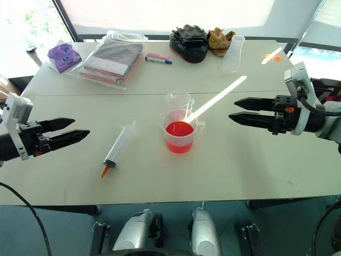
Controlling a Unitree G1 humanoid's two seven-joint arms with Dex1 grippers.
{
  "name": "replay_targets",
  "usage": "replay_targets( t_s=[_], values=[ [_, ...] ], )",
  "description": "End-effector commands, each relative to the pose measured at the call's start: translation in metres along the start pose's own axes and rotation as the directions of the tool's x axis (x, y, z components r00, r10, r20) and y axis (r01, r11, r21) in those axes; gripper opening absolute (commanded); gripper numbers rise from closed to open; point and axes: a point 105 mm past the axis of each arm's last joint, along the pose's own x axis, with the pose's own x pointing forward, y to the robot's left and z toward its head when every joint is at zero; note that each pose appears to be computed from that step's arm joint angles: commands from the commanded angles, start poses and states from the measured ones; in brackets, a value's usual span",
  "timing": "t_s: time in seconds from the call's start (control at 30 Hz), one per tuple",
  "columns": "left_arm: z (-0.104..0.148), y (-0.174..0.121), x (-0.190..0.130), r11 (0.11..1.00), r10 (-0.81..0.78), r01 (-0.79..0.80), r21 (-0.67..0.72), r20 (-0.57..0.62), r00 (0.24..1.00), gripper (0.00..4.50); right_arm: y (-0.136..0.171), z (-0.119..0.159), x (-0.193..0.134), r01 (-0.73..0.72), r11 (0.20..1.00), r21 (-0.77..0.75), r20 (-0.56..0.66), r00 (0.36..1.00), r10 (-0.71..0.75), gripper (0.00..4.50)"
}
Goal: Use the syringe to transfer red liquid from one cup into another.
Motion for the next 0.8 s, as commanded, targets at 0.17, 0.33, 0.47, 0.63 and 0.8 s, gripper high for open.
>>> replay_targets(
  t_s=[0.17,0.33,0.47,0.63,0.8],
  values=[
    [0.013,-0.002,-0.005,0.997,0.015,-0.017,0.069,0.043,0.999,4.49,-0.005,0.008,-0.004,0.017,0.998,-0.054,0.003,1.000,-0.017,2.82],
    [0.012,-0.005,-0.003,0.997,-0.005,0.003,0.082,0.019,1.000,4.49,-0.008,0.006,-0.003,0.018,0.998,-0.062,-0.009,1.000,-0.019,2.82],
    [0.015,-0.003,-0.001,0.995,0.006,-0.008,0.095,0.017,1.000,4.49,-0.009,0.001,-0.003,0.024,0.997,-0.067,-0.031,0.999,-0.027,2.82],
    [0.028,0.000,0.004,0.984,0.060,-0.065,0.168,0.037,0.998,4.49,-0.012,-0.003,-0.003,0.061,0.996,-0.059,-0.069,0.996,-0.065,2.82],
    [0.038,-0.002,0.013,0.990,0.035,-0.017,0.141,-0.125,0.992,4.49,-0.014,0.001,-0.003,0.059,0.993,-0.104,-0.065,0.996,-0.066,2.82]
  ],
)
